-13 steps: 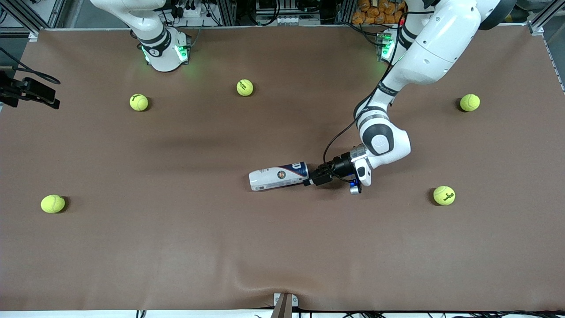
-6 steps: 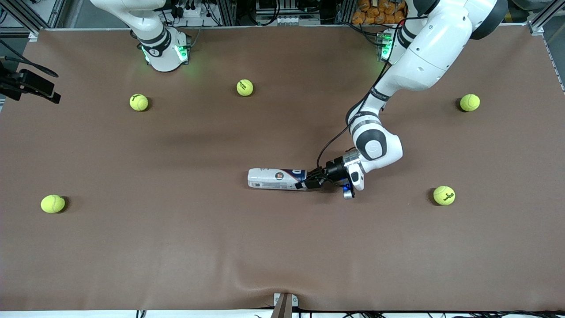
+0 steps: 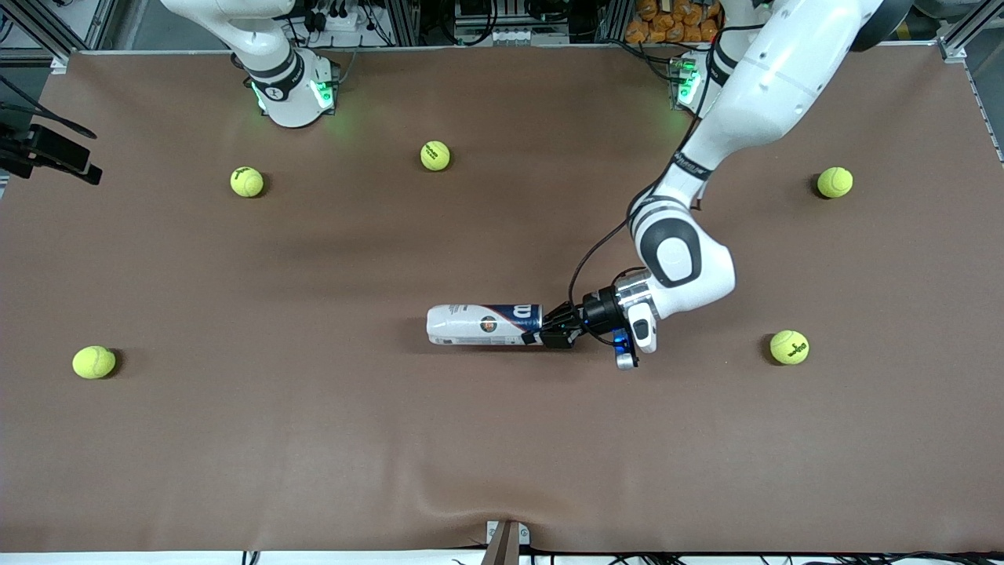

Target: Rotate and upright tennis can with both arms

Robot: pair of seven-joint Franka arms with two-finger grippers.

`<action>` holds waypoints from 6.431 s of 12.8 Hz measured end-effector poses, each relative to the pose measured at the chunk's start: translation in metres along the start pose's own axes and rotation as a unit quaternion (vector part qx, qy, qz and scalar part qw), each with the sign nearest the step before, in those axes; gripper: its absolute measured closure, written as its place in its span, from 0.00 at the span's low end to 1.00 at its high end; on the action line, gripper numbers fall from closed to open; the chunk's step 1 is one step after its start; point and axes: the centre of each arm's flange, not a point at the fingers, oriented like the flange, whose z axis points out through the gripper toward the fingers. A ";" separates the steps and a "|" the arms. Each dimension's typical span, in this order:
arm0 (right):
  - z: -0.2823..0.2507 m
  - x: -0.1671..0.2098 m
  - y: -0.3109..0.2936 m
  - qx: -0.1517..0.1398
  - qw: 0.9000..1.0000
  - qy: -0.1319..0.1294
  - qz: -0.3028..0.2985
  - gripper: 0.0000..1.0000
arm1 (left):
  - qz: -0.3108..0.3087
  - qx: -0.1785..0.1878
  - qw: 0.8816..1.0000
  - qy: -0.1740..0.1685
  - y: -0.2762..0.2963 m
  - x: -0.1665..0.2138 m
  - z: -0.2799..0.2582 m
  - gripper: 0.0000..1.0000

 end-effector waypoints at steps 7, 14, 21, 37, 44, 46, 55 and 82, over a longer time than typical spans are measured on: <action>0.000 0.000 -0.001 0.000 1.000 0.001 -0.001 0.00 | 0.078 0.176 0.979 0.059 0.095 -0.066 -0.075 0.96; -0.001 0.001 -0.003 -0.001 1.000 0.004 -0.003 0.00 | 0.186 0.321 0.910 0.184 0.126 -0.124 -0.084 0.96; -0.001 0.001 -0.002 -0.001 1.000 0.004 -0.002 0.00 | 0.265 0.417 0.824 0.277 0.068 -0.178 0.011 0.96; 0.000 0.000 -0.007 -0.002 1.000 0.003 -0.007 0.00 | 0.220 0.425 0.805 0.349 0.092 -0.232 0.024 0.00; 0.000 0.000 -0.009 -0.002 1.000 0.003 -0.008 0.00 | 0.200 0.449 0.812 0.314 0.160 -0.227 -0.112 0.00; 0.001 0.000 -0.009 -0.002 1.000 0.003 -0.008 0.00 | 0.208 0.466 0.811 0.286 0.170 -0.229 -0.153 0.00; 0.001 0.000 -0.009 -0.002 1.000 0.002 -0.008 0.00 | 0.328 0.545 0.753 0.168 0.184 -0.189 -0.367 0.00; 0.001 0.000 -0.014 -0.002 1.000 0.002 -0.013 0.00 | 0.378 0.529 0.741 0.170 0.189 -0.189 -0.441 0.00</action>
